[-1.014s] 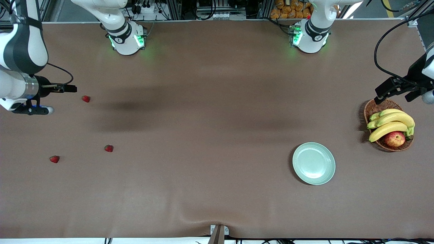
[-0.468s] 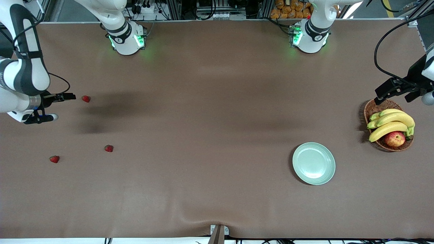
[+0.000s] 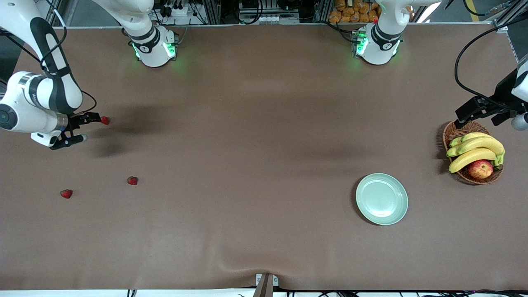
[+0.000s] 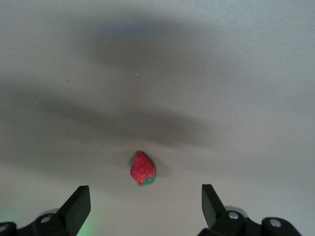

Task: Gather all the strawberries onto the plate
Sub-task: 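Reach the right gripper down to the nearest red strawberry, then close the right gripper on the strawberry and lift it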

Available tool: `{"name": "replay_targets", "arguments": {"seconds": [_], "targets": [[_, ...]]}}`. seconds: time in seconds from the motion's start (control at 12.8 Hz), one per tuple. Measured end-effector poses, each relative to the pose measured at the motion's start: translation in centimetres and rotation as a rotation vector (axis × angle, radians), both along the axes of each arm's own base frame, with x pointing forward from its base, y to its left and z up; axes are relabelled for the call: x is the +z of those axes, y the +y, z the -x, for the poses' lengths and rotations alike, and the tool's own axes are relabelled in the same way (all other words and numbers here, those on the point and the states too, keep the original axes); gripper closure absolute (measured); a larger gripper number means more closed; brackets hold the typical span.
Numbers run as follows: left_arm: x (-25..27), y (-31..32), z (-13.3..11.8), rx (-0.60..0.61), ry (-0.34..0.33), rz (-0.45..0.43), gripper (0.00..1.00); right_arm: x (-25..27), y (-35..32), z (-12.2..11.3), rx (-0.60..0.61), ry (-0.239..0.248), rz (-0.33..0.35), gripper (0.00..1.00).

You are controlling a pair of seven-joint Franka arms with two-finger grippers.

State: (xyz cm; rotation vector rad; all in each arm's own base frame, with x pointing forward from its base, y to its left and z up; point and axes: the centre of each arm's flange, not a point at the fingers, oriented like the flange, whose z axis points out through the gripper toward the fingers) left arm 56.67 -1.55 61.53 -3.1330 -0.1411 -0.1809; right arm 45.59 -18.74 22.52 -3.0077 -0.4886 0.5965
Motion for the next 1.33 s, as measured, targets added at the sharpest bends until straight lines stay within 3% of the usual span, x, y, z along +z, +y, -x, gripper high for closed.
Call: {"name": "replay_targets", "arguments": {"seconds": [0.47,1.17,1.25,1.33], "targets": [[-0.2,0.0,-0.1,0.001,0.005,0.000,0.00,-5.7,-1.3,2.5,0.049,-0.012,-0.051,0.00],[-0.6,0.0,-0.1,0.001,0.019,0.000,0.00,-6.4,-0.9,3.6,0.047,0.008,-0.061,0.00],[-0.7,0.0,-0.1,0.001,0.020,0.000,0.00,-6.5,-0.9,3.6,0.047,0.009,-0.062,0.09],[-0.7,0.0,-0.2,0.001,0.020,0.000,0.00,-6.5,-0.9,3.6,0.047,0.009,-0.062,0.09]]}}
